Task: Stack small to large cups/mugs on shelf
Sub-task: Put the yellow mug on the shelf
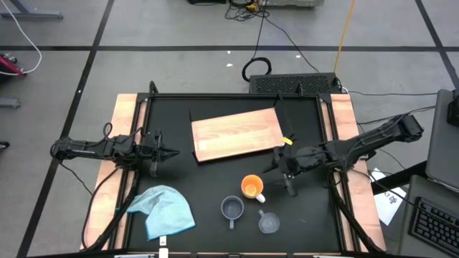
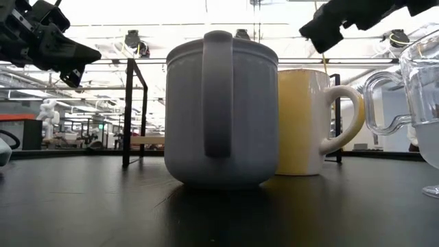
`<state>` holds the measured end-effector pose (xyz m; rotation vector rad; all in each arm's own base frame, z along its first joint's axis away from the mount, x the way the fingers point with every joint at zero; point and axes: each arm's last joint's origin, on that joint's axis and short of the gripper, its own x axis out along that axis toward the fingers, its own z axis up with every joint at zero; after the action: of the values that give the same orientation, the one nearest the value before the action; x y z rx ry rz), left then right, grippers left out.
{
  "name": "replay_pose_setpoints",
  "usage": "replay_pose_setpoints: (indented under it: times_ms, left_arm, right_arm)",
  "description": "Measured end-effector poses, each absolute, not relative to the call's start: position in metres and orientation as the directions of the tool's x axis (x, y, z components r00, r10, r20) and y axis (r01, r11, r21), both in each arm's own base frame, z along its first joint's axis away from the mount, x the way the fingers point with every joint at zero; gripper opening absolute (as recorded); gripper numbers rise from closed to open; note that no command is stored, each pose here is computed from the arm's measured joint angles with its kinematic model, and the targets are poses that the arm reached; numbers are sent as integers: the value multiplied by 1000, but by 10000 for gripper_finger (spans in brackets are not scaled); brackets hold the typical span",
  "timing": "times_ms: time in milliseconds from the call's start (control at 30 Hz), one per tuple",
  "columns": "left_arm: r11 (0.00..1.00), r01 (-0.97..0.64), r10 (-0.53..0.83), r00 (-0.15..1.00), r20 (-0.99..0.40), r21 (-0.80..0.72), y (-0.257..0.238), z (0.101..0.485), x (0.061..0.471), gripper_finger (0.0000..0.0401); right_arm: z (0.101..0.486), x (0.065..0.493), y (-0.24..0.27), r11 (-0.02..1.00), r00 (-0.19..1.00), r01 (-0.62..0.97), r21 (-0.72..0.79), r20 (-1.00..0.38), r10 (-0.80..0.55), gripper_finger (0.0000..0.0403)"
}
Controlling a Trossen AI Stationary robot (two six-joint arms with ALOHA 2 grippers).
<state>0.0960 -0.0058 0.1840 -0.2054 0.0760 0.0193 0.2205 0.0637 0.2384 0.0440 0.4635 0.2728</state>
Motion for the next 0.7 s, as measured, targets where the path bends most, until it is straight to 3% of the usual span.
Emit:
replay_pose_setpoints:
  times_ms: [467,700]
  left_arm:
    - [978,-28,12,997,-77,-208,-6,184,96,21]
    - [978,-18,1,997,-78,-209,-6,184,96,21]
  right_arm:
    - [256,274,59,979,672,-202,15,-725,150,220]
    - [263,290,48,984,608,-175,-13,-788,98,220]
